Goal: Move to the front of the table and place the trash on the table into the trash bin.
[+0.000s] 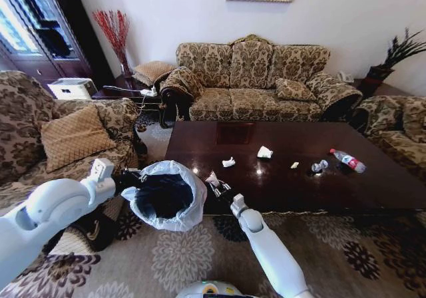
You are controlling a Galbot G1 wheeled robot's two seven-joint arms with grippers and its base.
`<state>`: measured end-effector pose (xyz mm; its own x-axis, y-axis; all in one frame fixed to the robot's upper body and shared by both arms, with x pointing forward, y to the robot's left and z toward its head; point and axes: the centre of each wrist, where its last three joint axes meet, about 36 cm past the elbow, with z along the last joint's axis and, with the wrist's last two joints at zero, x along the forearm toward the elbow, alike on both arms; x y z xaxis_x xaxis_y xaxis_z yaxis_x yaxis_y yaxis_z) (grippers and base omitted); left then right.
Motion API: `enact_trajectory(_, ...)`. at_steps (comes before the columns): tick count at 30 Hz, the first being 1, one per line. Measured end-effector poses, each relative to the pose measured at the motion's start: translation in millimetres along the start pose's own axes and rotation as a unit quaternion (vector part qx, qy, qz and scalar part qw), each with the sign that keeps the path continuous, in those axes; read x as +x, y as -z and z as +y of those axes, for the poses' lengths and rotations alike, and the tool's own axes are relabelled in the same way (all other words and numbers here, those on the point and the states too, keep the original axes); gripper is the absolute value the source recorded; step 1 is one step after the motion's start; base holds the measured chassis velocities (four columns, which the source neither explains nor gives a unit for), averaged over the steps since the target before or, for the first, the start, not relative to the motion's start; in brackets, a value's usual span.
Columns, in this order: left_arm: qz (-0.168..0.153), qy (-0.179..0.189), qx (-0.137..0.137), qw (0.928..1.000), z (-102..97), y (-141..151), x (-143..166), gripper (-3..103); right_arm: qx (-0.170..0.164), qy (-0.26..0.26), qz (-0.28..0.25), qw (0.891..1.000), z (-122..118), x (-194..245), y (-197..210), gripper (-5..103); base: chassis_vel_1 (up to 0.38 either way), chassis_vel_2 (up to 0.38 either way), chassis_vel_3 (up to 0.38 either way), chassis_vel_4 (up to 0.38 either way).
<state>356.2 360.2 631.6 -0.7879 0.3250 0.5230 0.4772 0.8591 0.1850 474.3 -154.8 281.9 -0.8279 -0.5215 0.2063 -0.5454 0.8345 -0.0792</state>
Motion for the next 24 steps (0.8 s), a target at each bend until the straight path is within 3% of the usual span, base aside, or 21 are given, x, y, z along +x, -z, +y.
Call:
enact_trajectory(6, 0.0, 0.0, 0.0, 1.0, 0.0, 0.0, 0.0, 0, -0.015, -0.019, -0.01, 1.0, -5.2, 12.2, 10.1, 3, 0.0, 0.0, 0.0, 0.0)
enact_trajectory(10, 0.0, 0.0, 0.0, 1.0, 0.0, 0.0, 0.0, 0, -0.03, -0.036, -0.051, 0.998, -13.1, 26.4, 51.0, 1, 0.0, 0.0, 0.0, 0.0)
enact_trajectory(13, 0.0, 0.0, 0.0, 1.0, 0.0, 0.0, 0.0, 0, -0.04, -0.03, -0.112, 0.992, -13.3, 43.4, 125.1, 1, 0.0, 0.0, 0.0, 0.0)
enact_trajectory(14, 0.0, 0.0, 0.0, 1.0, 0.0, 0.0, 0.0, 0, -0.04, -0.03, -0.112, 0.992, -13.3, 43.4, 125.1, 1, 0.0, 0.0, 0.0, 0.0)
enact_trajectory(16, 0.0, 0.0, 0.0, 1.0, 0.0, 0.0, 0.0, 0, -0.052, -0.002, -0.158, 0.986, -6.0, 59.3, 177.0, 1, 0.0, 0.0, 0.0, 0.0)
enact_trajectory(17, 0.0, 0.0, 0.0, 1.0, 0.0, 0.0, 0.0, 0, -0.052, -0.002, -0.158, 0.986, -6.0, 59.3, 177.0, 1, 0.0, 0.0, 0.0, 0.0)
enact_trajectory(20, 0.0, 0.0, 0.0, 1.0, 0.0, 0.0, 0.0, 0, -0.082, 0.098, -0.214, 0.968, 26.1, 89.1, 247.1, 1, 0.0, 0.0, 0.0, 0.0)
enact_trajectory(22, 0.0, 0.0, 0.0, 1.0, 0.0, 0.0, 0.0, 0, -0.083, 0.128, -0.224, 0.963, 36.3, 95.4, 259.1, 1, 0.0, 0.0, 0.0, 0.0)
enact_trajectory(24, 0.0, 0.0, 0.0, 1.0, 0.0, 0.0, 0.0, 0, -0.075, 0.203, -0.237, 0.947, 60.5, 106.7, 279.5, 1, 0.0, 0.0, 0.0, 0.0)
